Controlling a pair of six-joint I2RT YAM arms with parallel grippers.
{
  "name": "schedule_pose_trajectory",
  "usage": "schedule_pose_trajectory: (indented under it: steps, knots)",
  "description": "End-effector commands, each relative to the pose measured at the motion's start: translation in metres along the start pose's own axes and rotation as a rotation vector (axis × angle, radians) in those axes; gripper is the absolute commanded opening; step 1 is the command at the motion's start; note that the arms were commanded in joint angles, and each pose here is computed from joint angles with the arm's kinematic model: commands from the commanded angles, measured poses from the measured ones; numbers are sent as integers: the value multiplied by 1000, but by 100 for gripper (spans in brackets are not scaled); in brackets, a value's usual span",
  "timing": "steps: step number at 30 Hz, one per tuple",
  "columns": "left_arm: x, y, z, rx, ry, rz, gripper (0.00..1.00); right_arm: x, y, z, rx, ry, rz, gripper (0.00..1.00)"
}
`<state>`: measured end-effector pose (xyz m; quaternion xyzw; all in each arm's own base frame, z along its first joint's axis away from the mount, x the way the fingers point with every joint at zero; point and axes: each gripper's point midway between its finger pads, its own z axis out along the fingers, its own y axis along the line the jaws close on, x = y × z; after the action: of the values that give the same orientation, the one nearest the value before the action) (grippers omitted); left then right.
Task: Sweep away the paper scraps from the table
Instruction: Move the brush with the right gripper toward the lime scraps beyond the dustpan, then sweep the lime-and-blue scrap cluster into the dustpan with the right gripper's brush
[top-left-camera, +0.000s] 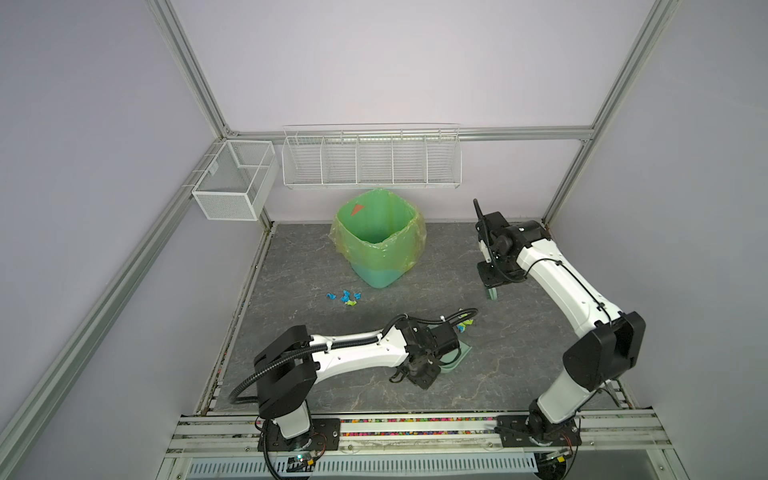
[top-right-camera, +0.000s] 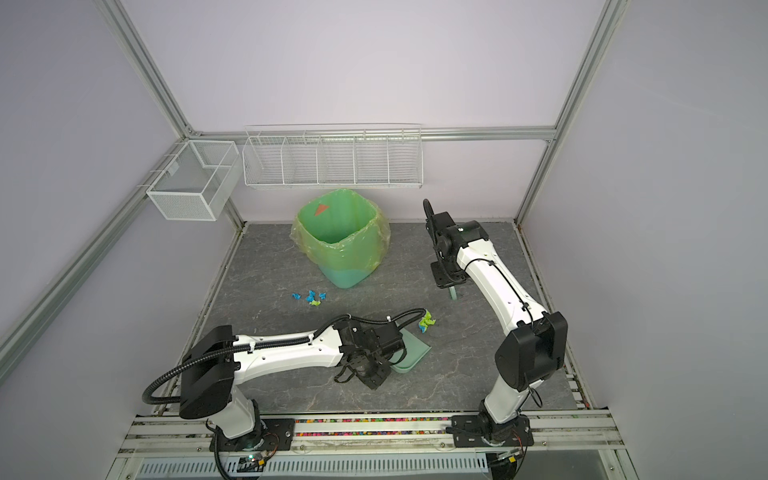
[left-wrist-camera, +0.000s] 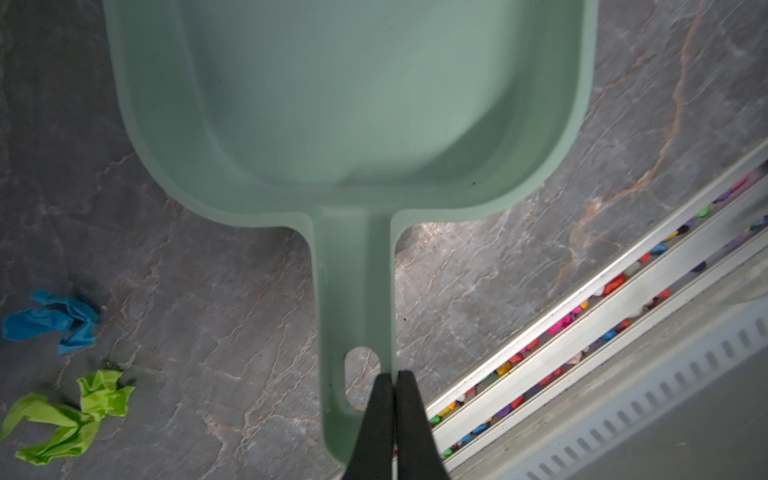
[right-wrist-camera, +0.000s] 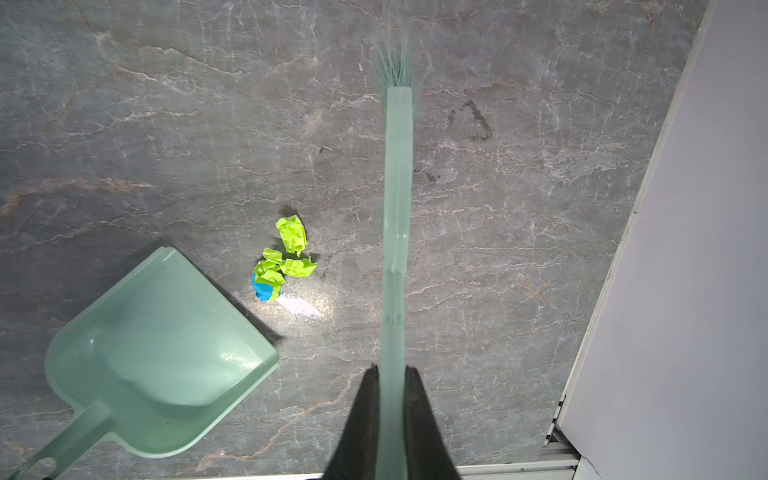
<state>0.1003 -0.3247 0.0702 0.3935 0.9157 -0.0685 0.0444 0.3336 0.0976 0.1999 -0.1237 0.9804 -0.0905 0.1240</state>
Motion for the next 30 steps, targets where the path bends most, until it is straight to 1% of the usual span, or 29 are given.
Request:
schedule_pose_trajectory:
  steps: [1, 8, 14, 17, 25, 30]
  knots:
    - [-8, -3, -3, -20, -6, -2, 0, 1, 7, 3, 13, 25, -60, 7]
    - [-12, -3, -1, -32, 4, 5, 0, 11, 28, 16, -5, 98, -120, 7]
    - [-15, 0, 1, -64, 18, 21, 0, 16, 36, 21, -35, 124, -133, 7]
    - [-16, 8, 2, -94, 21, 20, 0, 21, 42, 22, -66, 139, -139, 7]
    - [-18, 5, 5, -48, 25, 7, 0, 36, 54, 25, -138, 175, -151, 7]
    - [-22, 3, 8, -45, 31, 13, 0, 46, 60, 29, -168, 204, -155, 7]
